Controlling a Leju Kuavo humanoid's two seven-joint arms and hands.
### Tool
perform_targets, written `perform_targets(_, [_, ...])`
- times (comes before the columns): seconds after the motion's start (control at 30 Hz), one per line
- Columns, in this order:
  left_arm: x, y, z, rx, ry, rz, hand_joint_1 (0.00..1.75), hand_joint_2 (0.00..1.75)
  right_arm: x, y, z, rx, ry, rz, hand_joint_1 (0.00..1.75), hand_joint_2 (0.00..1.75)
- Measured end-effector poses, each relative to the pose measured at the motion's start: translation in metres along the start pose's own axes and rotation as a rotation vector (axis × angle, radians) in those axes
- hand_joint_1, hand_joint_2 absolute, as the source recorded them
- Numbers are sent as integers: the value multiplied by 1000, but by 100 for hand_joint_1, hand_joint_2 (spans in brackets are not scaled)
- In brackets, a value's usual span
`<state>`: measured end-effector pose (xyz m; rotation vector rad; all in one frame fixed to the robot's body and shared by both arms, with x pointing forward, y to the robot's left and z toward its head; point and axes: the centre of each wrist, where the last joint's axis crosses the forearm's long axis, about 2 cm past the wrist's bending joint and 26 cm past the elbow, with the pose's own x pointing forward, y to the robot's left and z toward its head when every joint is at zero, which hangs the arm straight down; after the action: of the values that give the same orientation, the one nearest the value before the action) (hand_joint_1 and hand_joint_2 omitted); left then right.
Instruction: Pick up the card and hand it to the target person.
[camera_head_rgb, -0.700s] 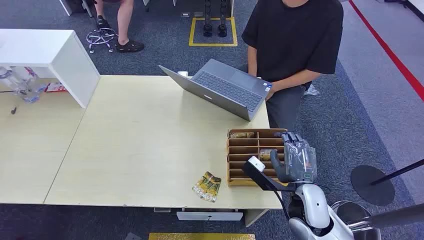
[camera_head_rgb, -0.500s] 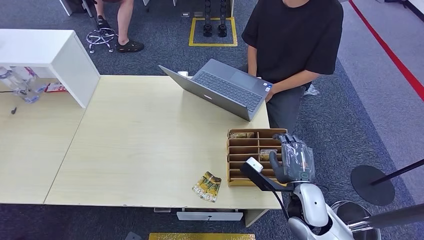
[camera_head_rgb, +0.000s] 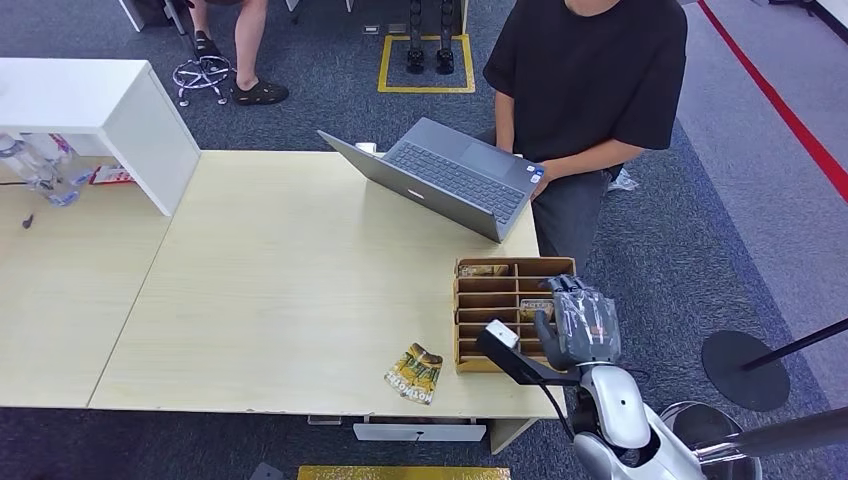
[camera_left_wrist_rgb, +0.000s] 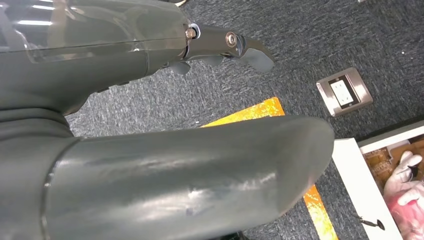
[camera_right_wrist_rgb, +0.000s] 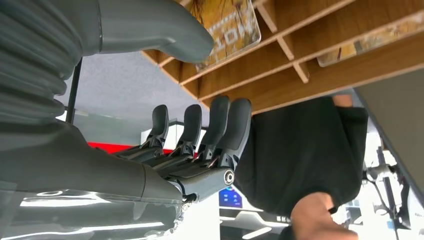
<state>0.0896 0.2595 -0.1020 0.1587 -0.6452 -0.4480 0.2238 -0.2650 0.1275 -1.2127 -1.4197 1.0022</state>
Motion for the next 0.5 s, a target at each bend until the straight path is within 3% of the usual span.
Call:
perform_targets(0.23, [0, 0, 0, -4, -1, -2, 0, 0, -2, 7, 0, 28, -2, 9, 86, 175])
perform_targets(0.5, [0, 0, 0, -7, -2, -3, 0, 0, -3, 13, -1, 55, -2, 23, 92, 175])
